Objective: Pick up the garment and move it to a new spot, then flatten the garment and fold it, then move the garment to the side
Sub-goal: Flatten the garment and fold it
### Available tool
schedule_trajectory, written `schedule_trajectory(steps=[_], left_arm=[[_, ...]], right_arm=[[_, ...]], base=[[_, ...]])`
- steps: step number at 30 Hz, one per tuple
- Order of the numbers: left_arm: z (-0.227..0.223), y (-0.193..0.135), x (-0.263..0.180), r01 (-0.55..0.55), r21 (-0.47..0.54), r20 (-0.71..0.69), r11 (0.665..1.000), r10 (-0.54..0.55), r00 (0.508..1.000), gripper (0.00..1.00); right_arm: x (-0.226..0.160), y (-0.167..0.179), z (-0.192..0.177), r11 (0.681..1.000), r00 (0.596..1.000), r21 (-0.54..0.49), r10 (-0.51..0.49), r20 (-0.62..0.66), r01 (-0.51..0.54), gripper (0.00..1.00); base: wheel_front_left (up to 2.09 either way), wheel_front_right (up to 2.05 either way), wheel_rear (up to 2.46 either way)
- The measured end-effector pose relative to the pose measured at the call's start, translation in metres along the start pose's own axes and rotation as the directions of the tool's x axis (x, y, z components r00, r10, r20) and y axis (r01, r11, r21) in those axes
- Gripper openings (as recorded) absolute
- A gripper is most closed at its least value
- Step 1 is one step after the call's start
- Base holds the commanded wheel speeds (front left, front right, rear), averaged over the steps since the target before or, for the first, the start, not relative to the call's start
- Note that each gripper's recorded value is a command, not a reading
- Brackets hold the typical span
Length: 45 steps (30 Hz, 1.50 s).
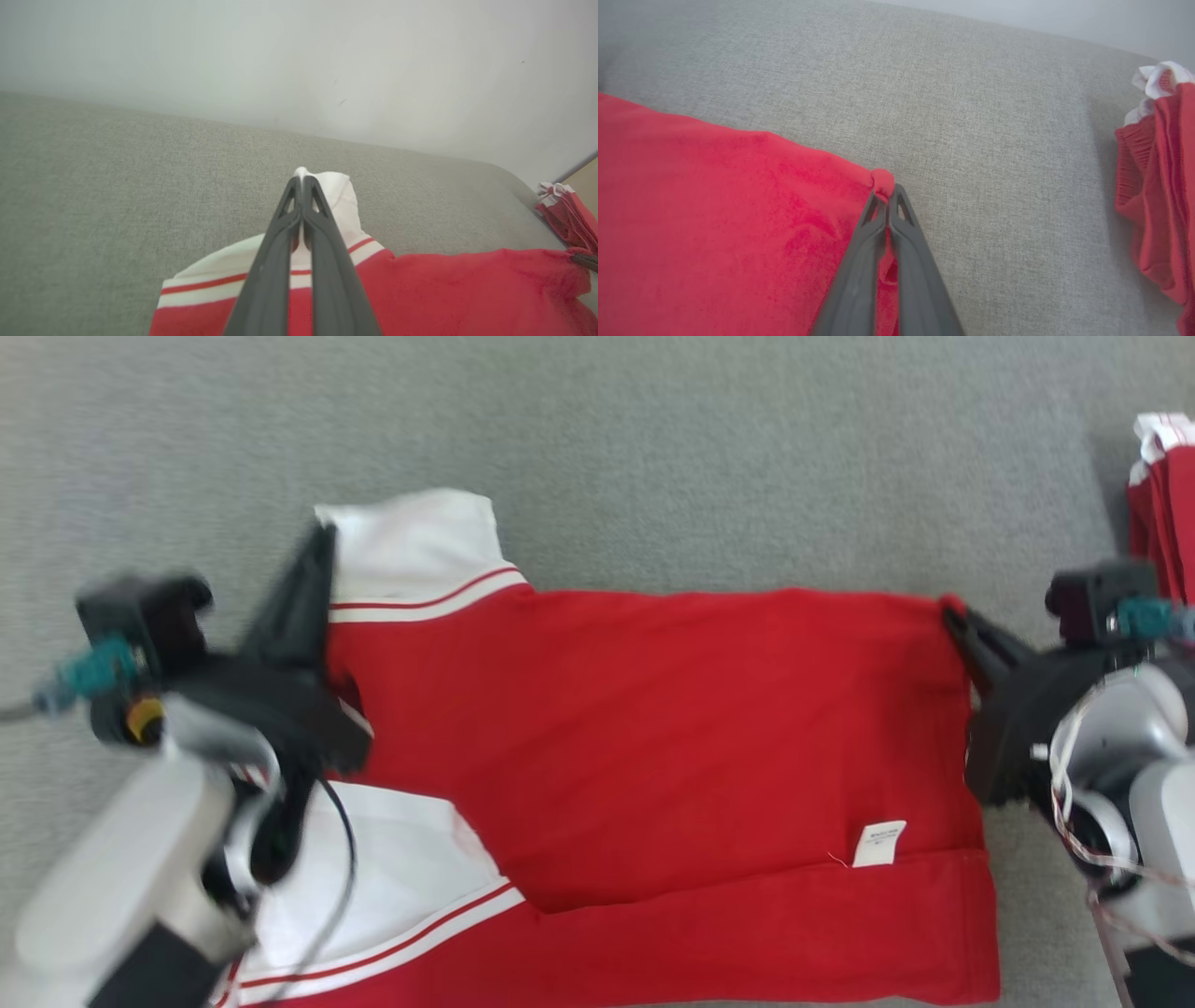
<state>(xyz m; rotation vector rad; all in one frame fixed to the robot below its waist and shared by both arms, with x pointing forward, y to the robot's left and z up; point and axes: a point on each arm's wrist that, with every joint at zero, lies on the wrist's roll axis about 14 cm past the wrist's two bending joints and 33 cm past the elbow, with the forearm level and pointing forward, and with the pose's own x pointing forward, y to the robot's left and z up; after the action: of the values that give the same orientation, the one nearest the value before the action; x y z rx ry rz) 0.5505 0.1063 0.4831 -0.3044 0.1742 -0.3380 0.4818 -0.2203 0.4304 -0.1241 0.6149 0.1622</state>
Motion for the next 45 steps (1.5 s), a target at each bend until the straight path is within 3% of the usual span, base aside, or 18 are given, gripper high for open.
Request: schedule_trajectory(steps=[8, 16, 32, 45], left_arm=[[-0.009, 0.004, -0.07, -0.042, -0.163, 0.026, 0.986, 0.046, 0.999, 0.0], [-0.016, 0.007, -0.116, -0.096, -0.252, 0.017, 0.963, 0.104, 0.994, 0.0], [-0.033, 0.003, -0.161, -0.142, -0.352, -0.039, 0.925, 0.138, 0.99, 0.0], [-0.051, -0.007, -0.19, -0.159, -0.444, -0.119, 0.882, 0.118, 0.986, 0.0]], right_arm=[[-0.027, 0.022, -0.004, 0.998, 0.998, -0.028, 0.06, 0.028, -0.059, 0.0], [-0.044, 0.028, -0.007, 0.994, 0.996, -0.074, 0.087, 0.012, -0.086, 0.0], [-0.086, 0.015, -0.043, 0.958, 0.979, -0.257, 0.079, -0.19, -0.127, 0.0], [-0.086, 0.026, -0.058, 0.931, 0.955, -0.302, 0.119, -0.272, -0.202, 0.0]], base=[[0.0, 0.0, 0.0], [0.0, 0.0, 0.0], [0.0, 0.0, 0.0], [0.0, 0.0, 0.0]])
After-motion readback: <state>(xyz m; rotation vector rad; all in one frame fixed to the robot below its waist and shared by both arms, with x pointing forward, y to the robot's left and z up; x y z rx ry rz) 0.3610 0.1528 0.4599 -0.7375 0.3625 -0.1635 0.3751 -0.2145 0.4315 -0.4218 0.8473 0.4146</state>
